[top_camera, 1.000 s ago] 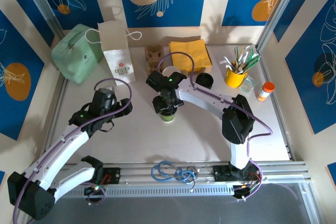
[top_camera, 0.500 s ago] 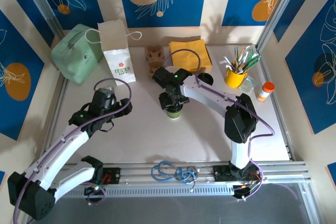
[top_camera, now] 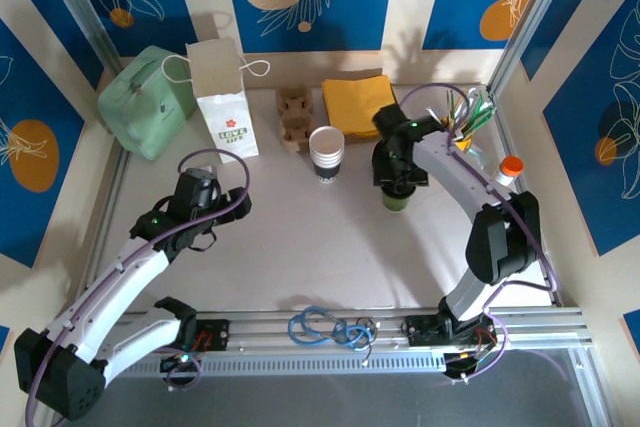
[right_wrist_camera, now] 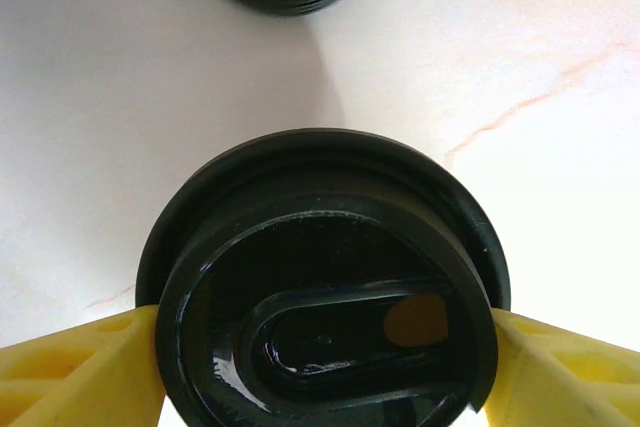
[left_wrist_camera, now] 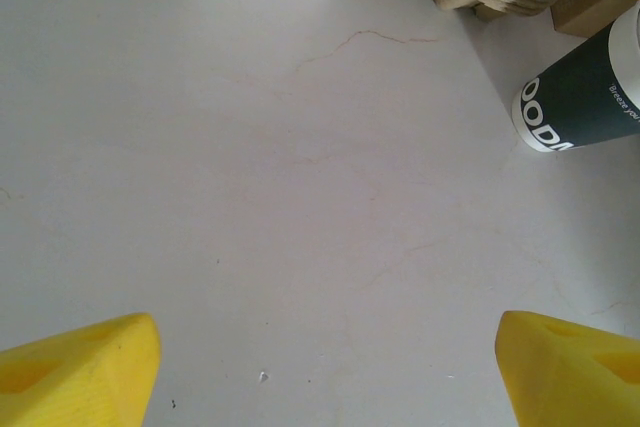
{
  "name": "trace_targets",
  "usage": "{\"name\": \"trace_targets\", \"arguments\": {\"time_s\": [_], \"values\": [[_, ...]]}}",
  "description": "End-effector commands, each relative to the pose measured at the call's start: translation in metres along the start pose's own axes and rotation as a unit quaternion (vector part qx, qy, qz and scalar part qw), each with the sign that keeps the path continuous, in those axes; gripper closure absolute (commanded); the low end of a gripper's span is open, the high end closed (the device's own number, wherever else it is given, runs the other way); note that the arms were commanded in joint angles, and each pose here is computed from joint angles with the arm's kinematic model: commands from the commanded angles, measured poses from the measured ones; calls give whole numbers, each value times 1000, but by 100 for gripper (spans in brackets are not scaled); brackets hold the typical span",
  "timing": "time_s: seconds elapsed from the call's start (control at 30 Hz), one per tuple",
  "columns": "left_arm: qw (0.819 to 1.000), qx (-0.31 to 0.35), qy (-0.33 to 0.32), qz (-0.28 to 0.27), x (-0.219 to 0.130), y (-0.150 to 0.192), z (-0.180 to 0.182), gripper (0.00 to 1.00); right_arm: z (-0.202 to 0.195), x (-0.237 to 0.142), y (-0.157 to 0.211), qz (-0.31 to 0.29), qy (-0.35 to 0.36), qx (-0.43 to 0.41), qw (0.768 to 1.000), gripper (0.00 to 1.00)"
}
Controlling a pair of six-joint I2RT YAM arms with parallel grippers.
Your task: Pack the takeout coffee
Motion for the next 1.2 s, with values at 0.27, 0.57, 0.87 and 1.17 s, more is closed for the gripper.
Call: {"name": "trace_targets", "arguments": {"time_s": [0.27,0.57,0.87,1.17], "values": [[1000,-5,-3,12,1,6,5,13,-76,12,-26,-13,8,94,995,24],[1000,-2,-4,11,-2,6,7,13,-106,21,-45,-19,2,151,988,25],[1000,-8,-1,10,-3,5,7,13,-125,27,-56,-17,-3,186,982,25],[1000,-18,24,4,-5,-1,0,12,-127,33,-59,-8,-26,199,980,22]]}}
Point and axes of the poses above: each hand's point on the last joint's axis, 136 mm out from that joint toward the fingers, its own x axis out along the fingers, its own z axis along the line the jaws close on, y = z × x, the point moved 1 cm from there along -x, back along the fingers, and after that the axes turned 5 degrees about x, right-handed, at the moved point
